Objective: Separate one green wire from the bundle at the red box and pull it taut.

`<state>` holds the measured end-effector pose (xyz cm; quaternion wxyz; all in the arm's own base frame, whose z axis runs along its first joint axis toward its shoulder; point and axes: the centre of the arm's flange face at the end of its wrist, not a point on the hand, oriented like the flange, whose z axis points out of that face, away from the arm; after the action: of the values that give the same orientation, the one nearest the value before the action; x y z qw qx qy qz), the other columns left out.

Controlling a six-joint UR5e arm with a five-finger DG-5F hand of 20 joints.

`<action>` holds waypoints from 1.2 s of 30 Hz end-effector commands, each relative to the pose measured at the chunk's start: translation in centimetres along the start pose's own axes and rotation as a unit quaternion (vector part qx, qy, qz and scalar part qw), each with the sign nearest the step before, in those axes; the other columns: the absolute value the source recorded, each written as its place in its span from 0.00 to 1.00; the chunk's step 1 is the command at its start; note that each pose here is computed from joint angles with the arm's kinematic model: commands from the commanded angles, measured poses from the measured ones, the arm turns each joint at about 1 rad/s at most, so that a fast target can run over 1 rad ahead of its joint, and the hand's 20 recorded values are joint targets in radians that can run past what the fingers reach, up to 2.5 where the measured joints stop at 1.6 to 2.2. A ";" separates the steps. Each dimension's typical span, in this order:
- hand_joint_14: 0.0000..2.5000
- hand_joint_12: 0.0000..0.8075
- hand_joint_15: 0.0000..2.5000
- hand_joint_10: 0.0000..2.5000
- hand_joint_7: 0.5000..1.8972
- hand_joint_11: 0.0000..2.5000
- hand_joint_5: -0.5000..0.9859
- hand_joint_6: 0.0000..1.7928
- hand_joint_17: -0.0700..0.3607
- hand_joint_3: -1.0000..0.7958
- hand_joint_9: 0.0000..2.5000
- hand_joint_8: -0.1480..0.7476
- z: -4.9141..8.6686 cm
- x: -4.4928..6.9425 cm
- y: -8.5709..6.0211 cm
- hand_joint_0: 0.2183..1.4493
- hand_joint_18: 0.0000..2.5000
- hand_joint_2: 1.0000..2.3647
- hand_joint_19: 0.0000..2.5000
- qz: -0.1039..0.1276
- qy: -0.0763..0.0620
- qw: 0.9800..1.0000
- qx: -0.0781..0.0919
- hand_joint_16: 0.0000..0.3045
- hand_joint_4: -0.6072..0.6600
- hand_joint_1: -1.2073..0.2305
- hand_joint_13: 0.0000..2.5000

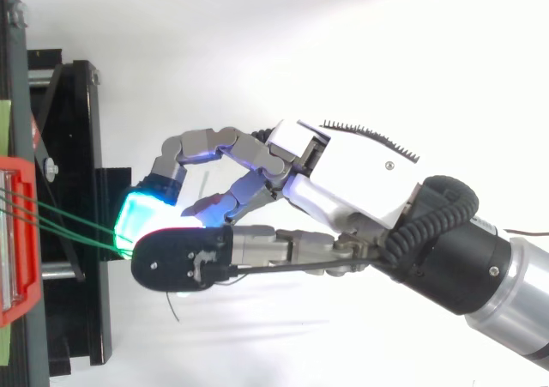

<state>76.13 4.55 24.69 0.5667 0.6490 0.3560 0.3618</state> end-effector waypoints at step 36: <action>0.01 0.44 0.16 0.01 0.44 0.33 0.20 0.50 0.40 0.37 0.45 0.46 0.0 0.0 0.0 0.39 0.33 0.01 0.14 0.000 -0.001 1.000 0.000 0.15 0.46 0.21 0.35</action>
<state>76.11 4.54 24.69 0.5669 0.6492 0.3559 0.3611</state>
